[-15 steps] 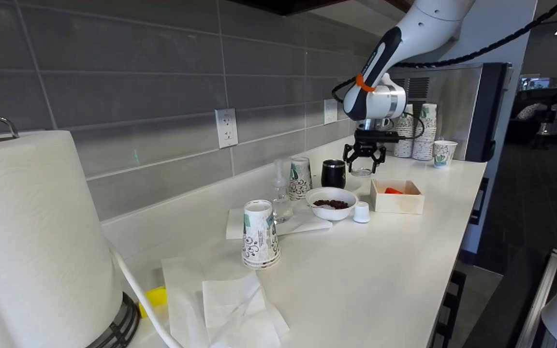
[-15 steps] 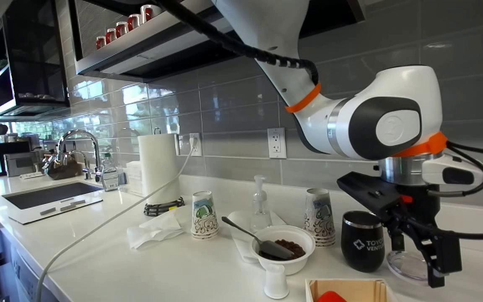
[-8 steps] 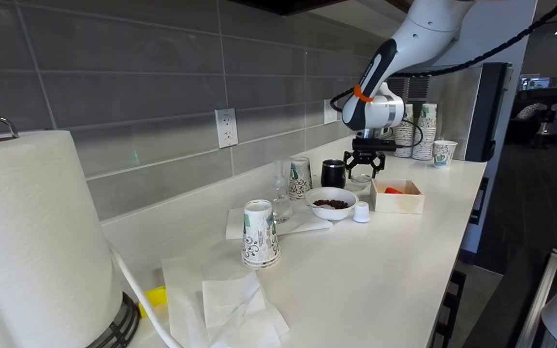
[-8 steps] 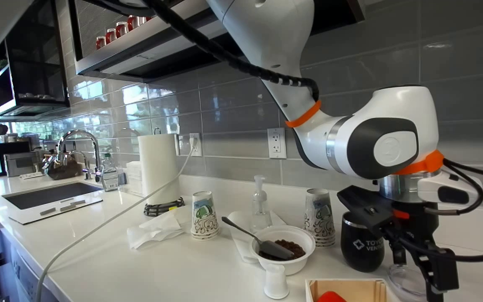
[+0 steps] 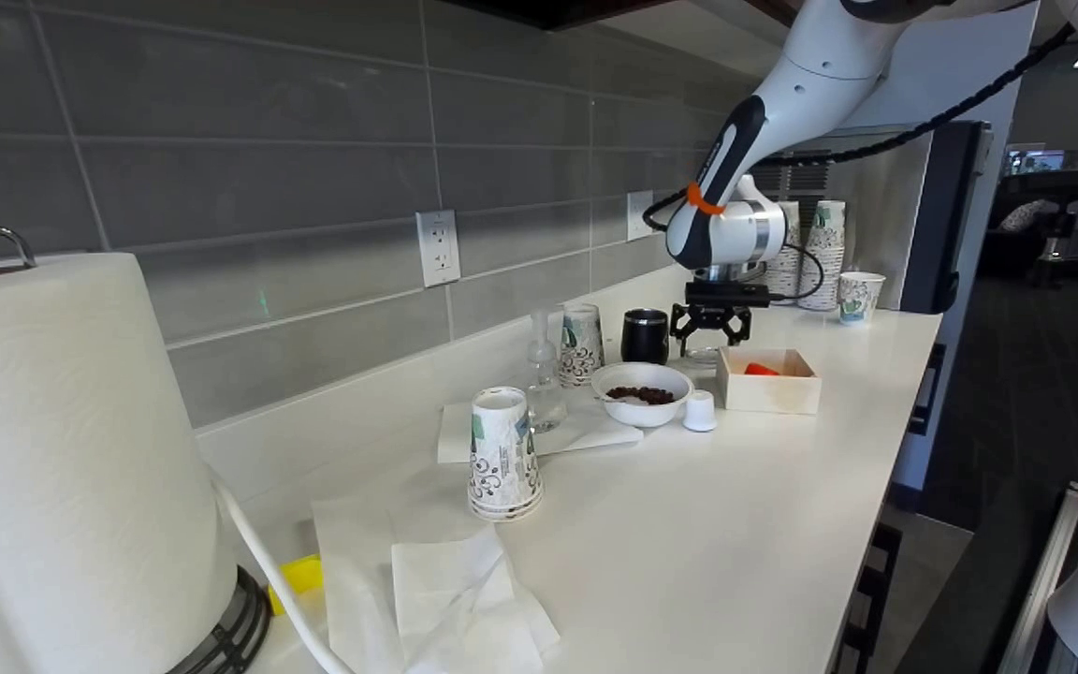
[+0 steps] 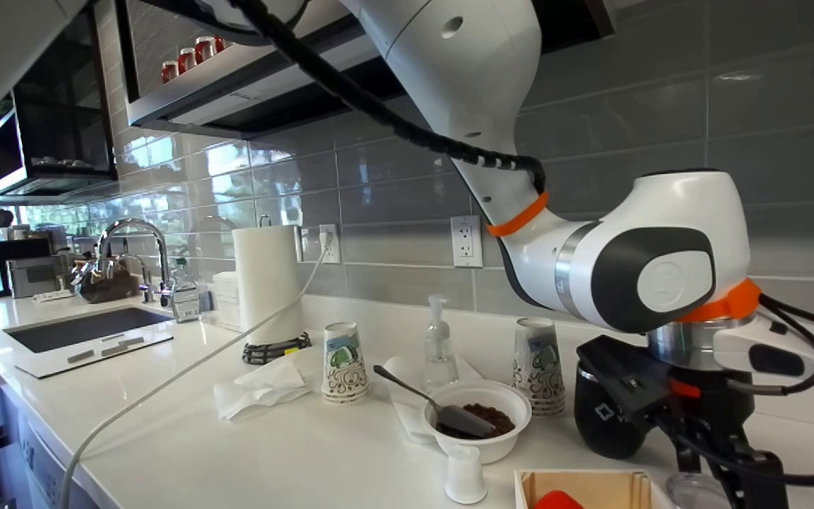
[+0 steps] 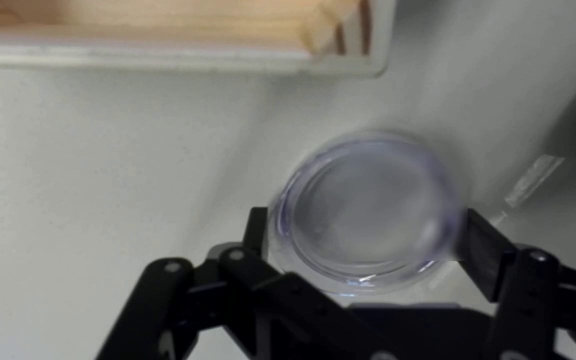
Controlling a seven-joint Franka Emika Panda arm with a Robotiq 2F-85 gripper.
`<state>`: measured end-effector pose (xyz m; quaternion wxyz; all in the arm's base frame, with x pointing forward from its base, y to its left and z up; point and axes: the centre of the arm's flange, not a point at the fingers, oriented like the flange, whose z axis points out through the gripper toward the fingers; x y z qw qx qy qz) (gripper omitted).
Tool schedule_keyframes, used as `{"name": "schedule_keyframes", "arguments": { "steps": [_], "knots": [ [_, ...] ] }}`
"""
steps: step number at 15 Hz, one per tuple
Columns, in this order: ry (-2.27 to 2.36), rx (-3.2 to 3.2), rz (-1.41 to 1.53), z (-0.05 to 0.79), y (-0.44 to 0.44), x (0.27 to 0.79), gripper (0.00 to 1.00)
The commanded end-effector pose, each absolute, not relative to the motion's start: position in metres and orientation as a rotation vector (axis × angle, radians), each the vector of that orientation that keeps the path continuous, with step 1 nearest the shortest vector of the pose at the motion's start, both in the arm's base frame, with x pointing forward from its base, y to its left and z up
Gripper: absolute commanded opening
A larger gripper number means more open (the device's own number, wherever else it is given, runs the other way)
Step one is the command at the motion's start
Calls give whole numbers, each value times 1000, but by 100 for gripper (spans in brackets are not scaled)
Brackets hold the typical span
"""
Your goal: Take the lid off of the black cup
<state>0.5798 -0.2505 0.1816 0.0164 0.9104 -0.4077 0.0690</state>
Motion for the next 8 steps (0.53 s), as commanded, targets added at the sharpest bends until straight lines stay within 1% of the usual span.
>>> {"name": "schedule_keyframes", "arguments": {
  "steps": [1, 2, 8],
  "knots": [
    [-1332, 2809, 258, 187, -253, 586, 98],
    [-1343, 2807, 266, 190, -253, 586, 100],
    [-1386, 2817, 334, 218, -257, 587, 100]
  ]
}}
